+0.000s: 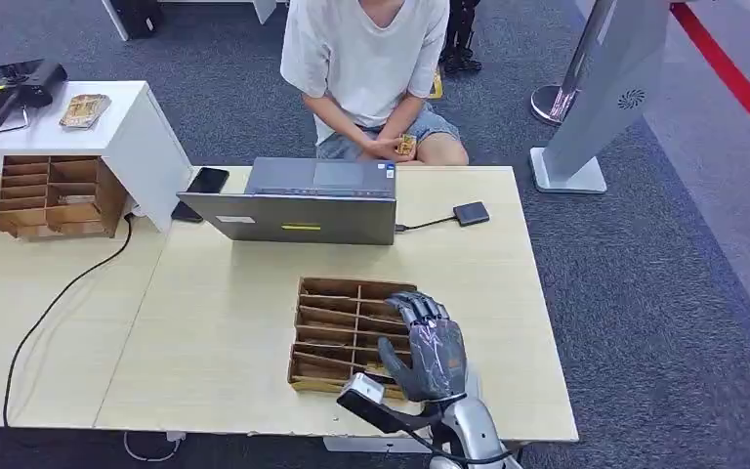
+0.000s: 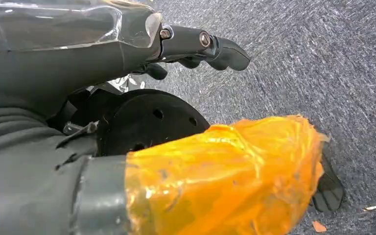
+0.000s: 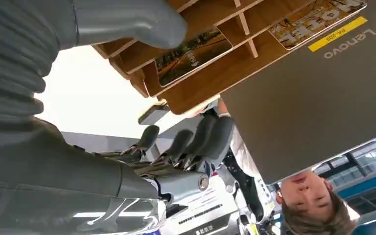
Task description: Pass the card to the sensor for recognition and then transmit it.
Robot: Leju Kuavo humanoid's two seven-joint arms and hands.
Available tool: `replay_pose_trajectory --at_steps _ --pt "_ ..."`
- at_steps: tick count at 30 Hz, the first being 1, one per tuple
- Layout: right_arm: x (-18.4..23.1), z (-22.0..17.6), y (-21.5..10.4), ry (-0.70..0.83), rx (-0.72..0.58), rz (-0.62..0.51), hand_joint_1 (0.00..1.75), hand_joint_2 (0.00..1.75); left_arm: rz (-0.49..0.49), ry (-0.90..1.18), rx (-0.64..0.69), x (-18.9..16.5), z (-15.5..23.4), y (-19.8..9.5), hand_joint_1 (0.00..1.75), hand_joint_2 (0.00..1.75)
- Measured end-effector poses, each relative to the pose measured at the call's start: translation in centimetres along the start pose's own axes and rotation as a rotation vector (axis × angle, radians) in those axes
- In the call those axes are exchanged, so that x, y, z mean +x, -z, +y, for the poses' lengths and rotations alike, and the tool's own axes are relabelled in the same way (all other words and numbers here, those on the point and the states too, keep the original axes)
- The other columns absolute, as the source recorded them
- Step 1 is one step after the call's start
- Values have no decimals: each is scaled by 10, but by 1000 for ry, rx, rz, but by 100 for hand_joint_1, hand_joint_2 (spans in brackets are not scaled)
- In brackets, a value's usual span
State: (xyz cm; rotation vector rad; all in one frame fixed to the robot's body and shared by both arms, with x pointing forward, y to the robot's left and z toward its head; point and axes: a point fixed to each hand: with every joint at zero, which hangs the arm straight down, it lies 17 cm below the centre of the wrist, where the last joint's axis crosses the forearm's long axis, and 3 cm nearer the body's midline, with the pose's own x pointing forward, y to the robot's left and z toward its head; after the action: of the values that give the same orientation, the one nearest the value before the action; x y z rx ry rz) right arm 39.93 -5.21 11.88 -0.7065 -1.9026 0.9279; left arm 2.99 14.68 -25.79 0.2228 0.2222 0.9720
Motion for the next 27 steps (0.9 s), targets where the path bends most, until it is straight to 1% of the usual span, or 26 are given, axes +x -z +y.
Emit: replay_pose_trajectory --at_steps 1,2,4,7,10,13,17,18,19,23,26,27 --pt "0 0 1 0 2 -1 63 175 1 0 0 0 0 0 0 0" --pt "0 0 1 -1 3 -1 70 175 1 -1 0 0 0 0 0 0" --pt "1 0 3 -2 5 -2 70 175 3 -2 0 0 0 0 0 0" --pt "0 1 5 -4 11 -1 63 175 4 -5 0 -1 0 0 0 0" --pt "1 3 6 -4 15 -1 65 175 5 -5 0 -1 0 0 0 0" --pt "1 3 7 -3 17 -1 59 175 5 -5 0 -1 0 0 0 0" --pt "0 4 8 -3 21 0 65 175 5 -5 0 -1 0 0 0 0" --pt "0 5 8 -3 23 1 68 175 5 -5 0 -1 0 0 0 0" --pt "0 6 8 -1 24 3 66 175 4 -5 0 -1 0 0 0 0" --pt "0 7 9 2 27 6 68 175 4 -5 0 -1 0 0 0 0" --pt "0 8 8 1 29 7 66 175 4 -5 0 -1 0 0 0 0" --pt "0 8 8 1 30 7 63 175 5 -5 0 -1 0 0 0 0"
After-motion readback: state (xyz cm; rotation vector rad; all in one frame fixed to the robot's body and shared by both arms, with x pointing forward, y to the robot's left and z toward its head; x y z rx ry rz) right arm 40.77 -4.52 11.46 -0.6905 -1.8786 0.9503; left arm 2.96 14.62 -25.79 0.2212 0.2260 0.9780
